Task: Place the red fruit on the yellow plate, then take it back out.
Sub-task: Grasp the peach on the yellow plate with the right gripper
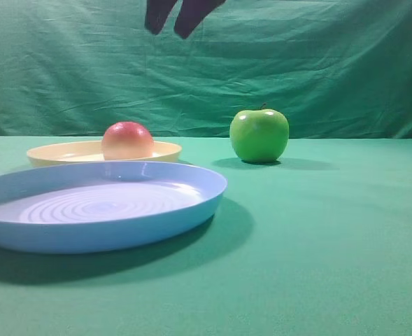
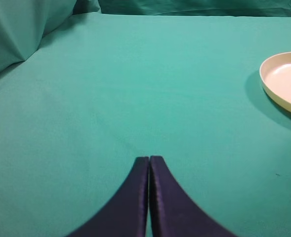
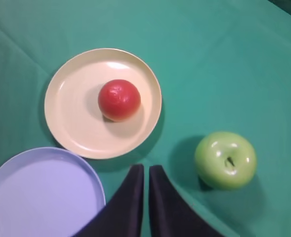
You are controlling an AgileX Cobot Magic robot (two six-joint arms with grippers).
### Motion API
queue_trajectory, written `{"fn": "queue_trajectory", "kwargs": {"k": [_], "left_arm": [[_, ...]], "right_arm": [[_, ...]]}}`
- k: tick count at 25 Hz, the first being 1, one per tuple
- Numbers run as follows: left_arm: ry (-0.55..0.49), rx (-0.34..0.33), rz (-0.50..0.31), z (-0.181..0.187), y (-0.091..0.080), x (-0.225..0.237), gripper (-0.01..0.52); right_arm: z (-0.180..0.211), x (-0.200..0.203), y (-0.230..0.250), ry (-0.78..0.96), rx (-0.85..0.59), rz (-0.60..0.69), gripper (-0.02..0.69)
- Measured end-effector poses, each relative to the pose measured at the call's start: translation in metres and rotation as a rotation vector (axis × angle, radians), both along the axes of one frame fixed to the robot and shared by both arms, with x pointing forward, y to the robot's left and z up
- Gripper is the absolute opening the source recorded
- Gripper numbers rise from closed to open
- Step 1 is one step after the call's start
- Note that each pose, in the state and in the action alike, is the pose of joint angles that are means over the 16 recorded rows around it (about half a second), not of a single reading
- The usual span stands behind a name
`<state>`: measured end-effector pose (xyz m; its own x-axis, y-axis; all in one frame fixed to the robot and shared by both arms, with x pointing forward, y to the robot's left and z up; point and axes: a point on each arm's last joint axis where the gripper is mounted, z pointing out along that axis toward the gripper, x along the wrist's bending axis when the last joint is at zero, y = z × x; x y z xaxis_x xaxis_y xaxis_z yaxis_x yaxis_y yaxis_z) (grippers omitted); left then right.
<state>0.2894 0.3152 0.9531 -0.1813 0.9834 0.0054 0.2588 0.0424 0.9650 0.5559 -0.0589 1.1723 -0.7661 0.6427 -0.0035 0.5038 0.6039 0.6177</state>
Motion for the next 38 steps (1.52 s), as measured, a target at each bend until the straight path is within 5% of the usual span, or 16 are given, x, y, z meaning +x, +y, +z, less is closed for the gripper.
{"fn": "queue_trajectory", "kwargs": {"k": [12,24,38], "left_arm": [[0.0,0.0,0.0,0.0,0.0,0.0,0.0],[0.0,0.001,0.0,0.0,0.0,0.0,0.0],[0.0,0.002,-0.001,0.0,0.0,0.0,0.0]], "right_arm": [[0.058,-0.101,-0.079,-0.052,0.096,-0.124,0.0],[0.025,-0.183,-0.148,-0.146,0.145,-0.282,0.0],[-0.019,-0.232,-0.212,-0.484,0.235,-0.5,0.0]]}}
